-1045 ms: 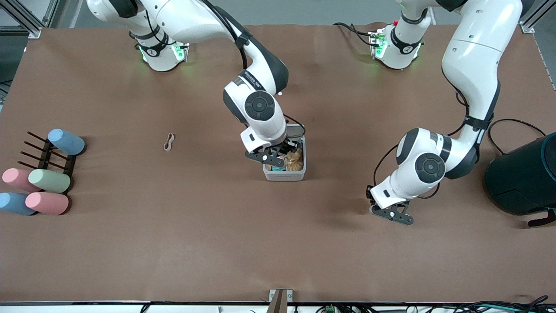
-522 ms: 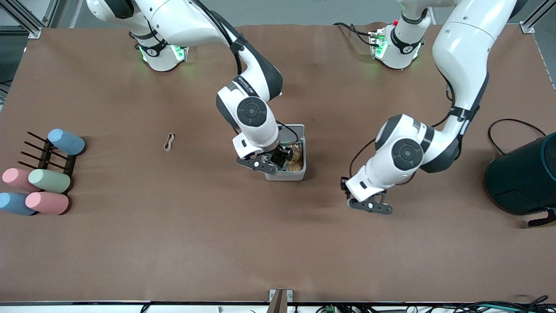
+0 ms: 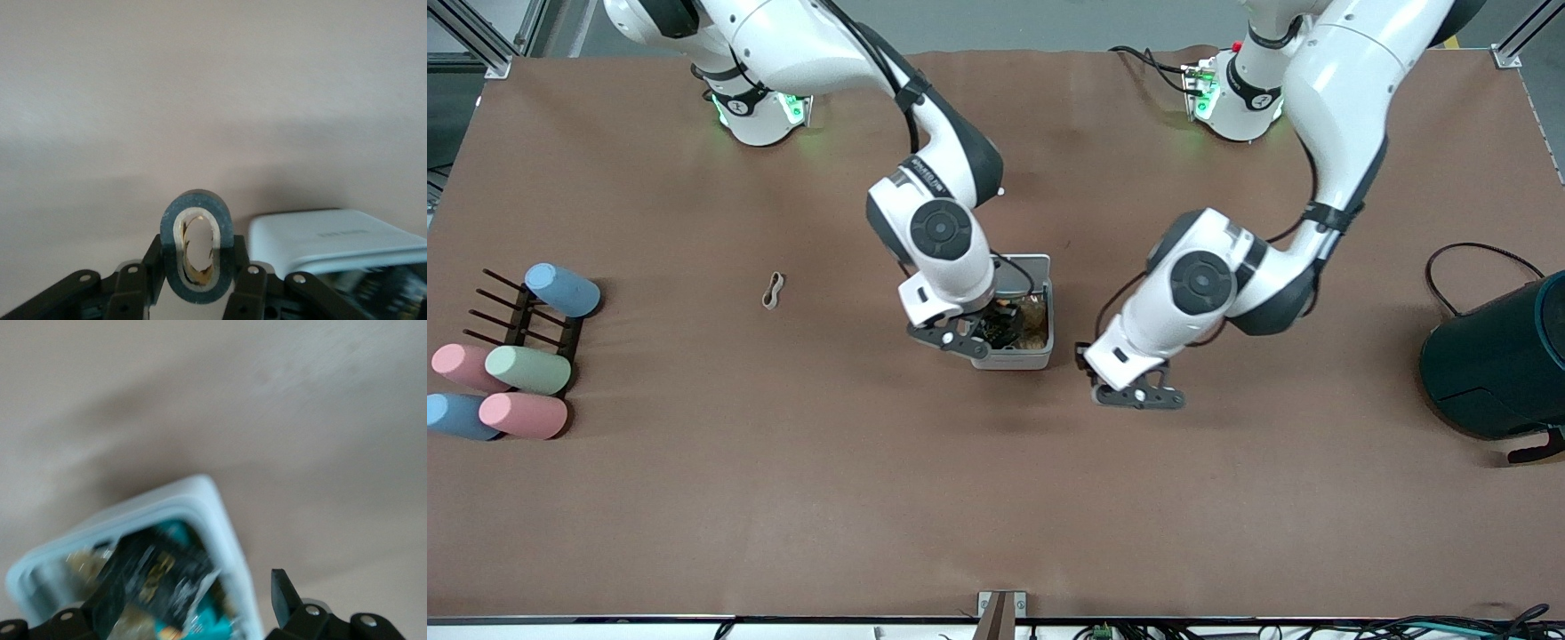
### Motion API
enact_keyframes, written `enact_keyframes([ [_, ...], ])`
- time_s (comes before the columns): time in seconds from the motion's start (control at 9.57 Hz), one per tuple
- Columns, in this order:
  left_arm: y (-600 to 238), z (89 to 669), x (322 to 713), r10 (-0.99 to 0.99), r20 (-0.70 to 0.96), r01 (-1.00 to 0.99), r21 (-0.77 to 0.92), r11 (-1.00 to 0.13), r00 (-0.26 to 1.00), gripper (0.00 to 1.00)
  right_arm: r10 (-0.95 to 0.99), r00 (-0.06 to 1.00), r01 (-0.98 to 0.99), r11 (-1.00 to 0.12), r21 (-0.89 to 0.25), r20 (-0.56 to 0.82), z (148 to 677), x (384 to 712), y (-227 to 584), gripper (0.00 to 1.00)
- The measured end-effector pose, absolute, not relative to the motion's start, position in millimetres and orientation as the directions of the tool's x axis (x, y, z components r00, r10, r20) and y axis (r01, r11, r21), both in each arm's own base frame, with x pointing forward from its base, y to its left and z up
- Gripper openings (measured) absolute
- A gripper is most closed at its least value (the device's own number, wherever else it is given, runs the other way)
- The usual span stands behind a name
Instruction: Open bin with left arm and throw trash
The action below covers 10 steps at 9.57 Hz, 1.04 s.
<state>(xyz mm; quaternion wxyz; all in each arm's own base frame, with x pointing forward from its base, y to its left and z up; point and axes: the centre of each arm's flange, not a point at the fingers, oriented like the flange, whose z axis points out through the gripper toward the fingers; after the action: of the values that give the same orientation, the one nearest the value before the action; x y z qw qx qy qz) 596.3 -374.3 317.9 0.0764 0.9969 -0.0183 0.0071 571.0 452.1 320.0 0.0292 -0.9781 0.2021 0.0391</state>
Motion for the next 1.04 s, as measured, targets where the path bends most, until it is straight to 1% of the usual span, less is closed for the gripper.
enact_keyframes([
  [0.21, -402.0, 318.1, 578.2, 0.0, 0.004, -0.001, 0.153, -0.988, 1.0, 0.43, -0.48, 0.869, -0.483, -0.875, 0.004, -0.12, 344.8, 606.4, 380.4, 0.96],
  [0.31, -409.2, 318.0, 573.0, 0.02, -0.001, 0.02, 0.153, -0.988, 1.0, 0.43, -0.491, 0.86, -0.492, -0.87, 0.031, -0.139, 345.1, 614.8, 343.7, 0.96],
  [0.42, -419.9, 317.5, 565.0, 0.03, -0.007, 0.031, 0.151, -0.988, 1.0, 0.43, -0.469, 0.868, -0.467, -0.883, 0.056, -0.163, 335.1, 615.8, 304.7, 0.96],
  [0.63, -441.3, 312.5, 547.4, 0.03, -0.021, 0.033, 0.143, -0.989, 0.999, 0.43, -0.384, 0.901, -0.381, -0.923, 0.058, -0.203, 309.2, 604.7, 221.1, 0.96],
  [0.84, -448.1, 304.2, 541.4, 0.035, -0.034, 0.04, 0.137, -0.99, 0.999, 0.41, -0.282, 0.938, -0.285, -0.958, 0.017, -0.199, 282.4, 574.8, 148.8, 0.97],
  [0.94, -447.0, 303.2, 542.5, 0.029, -0.024, 0.032, 0.127, -0.991, 0.999, 0.47, -0.232, 0.954, -0.237, -0.972, 0.001, -0.191, 265.7, 558.0, 124.8, 0.97],
  [1.04, -445.1, 302.5, 544.1, 0.024, -0.009, 0.025, 0.114, -0.993, 1.0, 0.6, -0.184, 0.963, -0.189, -0.982, -0.007, -0.195, 247.0, 542.5, 104.9, 0.99],
])
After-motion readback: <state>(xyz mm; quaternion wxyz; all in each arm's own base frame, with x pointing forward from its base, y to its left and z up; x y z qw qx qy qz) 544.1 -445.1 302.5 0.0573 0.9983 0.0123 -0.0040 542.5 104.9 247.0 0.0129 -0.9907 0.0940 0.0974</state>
